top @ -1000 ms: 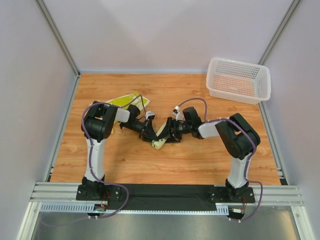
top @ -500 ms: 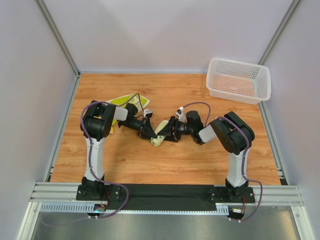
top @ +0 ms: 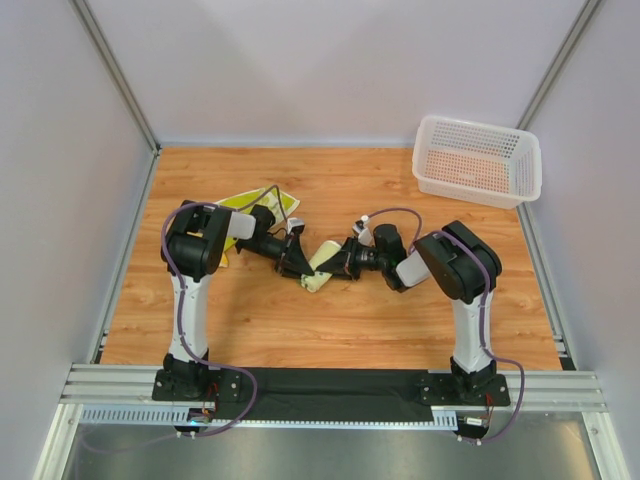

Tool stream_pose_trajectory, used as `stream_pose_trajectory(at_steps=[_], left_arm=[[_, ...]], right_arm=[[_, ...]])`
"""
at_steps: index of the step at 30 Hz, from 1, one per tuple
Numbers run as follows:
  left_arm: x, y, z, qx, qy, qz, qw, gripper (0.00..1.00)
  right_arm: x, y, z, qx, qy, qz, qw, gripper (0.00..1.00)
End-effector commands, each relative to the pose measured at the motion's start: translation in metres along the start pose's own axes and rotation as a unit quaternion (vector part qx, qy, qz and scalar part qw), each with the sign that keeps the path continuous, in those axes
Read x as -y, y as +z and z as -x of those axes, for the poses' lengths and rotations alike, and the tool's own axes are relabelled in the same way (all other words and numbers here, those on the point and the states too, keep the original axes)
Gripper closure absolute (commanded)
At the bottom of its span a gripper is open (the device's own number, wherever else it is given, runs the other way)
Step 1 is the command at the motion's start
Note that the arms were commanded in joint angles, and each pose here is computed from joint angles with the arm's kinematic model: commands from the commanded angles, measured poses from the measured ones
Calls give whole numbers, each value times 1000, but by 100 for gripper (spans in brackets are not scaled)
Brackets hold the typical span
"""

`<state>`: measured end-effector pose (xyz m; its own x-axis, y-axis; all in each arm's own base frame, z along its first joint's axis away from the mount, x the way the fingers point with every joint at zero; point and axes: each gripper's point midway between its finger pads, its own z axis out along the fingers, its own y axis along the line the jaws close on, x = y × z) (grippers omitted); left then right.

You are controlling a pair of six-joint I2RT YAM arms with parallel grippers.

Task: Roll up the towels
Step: Place the rolled towel into the container

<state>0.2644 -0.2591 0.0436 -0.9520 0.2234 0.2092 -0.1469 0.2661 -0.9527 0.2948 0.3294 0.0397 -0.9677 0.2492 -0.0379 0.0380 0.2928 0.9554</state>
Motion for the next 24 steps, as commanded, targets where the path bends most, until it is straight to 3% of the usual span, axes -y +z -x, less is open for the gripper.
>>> stream_pose_trajectory(at_steps=[1,6,12,17,20,24], left_arm=[[-65,-2,-27,-5,-212,115,970,67],[-51,-17,-25,7,-157,178,971,50],[9,-39,-10,55,-49,214,974,33],[55,-55,-7,107,30,231,967,29],[72,-61,-12,127,59,234,962,25],[75,-65,-19,144,79,241,957,25]], right_arm=[[14,4,21,33,5,-24,999,98],[-4,4,24,11,-29,-39,999,100],[-71,-2,32,-50,-108,19,993,100],[-110,-29,50,-95,-194,22,976,100],[-126,-61,80,-93,-224,15,970,100],[-134,-126,149,-2,-226,1,974,100]])
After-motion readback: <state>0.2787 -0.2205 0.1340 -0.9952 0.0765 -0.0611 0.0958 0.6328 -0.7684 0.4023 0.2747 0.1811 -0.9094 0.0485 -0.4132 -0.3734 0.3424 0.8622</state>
